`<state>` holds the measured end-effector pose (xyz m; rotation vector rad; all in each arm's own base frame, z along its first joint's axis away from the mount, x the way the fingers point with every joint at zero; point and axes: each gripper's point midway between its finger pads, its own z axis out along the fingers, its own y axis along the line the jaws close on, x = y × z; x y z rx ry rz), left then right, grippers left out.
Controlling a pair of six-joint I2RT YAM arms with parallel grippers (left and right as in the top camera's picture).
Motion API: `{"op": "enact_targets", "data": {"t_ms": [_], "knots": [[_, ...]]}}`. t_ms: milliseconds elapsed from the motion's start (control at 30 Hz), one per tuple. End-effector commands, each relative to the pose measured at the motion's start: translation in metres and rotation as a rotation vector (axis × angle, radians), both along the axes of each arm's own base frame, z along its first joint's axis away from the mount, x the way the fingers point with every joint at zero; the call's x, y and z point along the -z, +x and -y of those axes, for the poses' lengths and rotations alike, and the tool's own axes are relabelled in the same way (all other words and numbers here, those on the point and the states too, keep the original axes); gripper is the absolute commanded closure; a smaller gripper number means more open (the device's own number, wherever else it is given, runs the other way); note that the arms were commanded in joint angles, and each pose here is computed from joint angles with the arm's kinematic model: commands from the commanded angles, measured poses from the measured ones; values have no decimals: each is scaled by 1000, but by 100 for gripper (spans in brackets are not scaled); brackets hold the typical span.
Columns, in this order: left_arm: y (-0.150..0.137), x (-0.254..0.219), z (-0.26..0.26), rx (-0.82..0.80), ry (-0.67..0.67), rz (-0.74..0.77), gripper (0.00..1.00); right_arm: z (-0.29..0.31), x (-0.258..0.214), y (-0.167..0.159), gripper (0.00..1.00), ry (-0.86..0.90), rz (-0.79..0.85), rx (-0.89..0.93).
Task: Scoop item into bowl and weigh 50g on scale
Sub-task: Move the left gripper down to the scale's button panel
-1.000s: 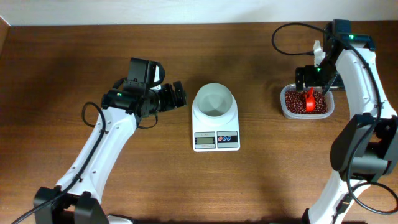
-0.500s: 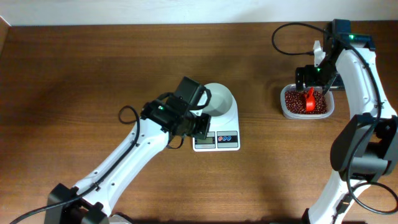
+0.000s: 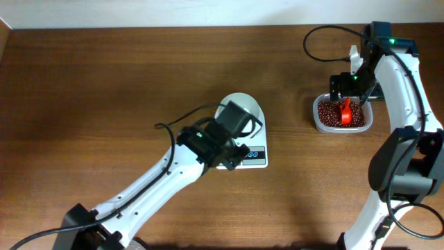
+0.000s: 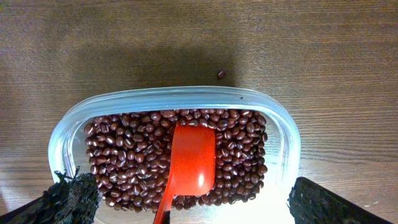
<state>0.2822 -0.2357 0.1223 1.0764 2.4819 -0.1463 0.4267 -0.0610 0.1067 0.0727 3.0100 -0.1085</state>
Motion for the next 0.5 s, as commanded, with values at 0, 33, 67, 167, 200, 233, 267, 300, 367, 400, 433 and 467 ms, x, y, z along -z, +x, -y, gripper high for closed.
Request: {"op": "enact_targets", "data": {"t_ms": [0,33,67,167,200,233,267,300,367,400,433,467], "knots": [[4,3,14,148,92,114,100,2,2,2,1,11,2,17],[6,7,20,179,115,135,100,2,2,2,1,11,2,17],[10,14,22,194,149,156,100,2,2,2,1,11,2,17],[26,32,21,195,287,234,100,2,2,2,1,11,2,17],[31,34,15,175,373,281,100,2,2,2,1,11,2,17],[34,36,9,158,474,334,100,2,2,2,1,11,2,17],[36,40,8,155,510,347,100,2,2,2,1,11,2,17],[35,50,11,166,517,337,100,2,2,2,1,11,2,17],[34,66,17,195,538,323,100,2,2,2,1,11,2,17],[32,69,18,204,544,320,100,2,2,2,1,11,2,17],[28,69,23,222,537,323,100,2,2,2,1,11,2,17],[24,71,30,242,518,316,100,2,2,2,1,11,2,17]]}}
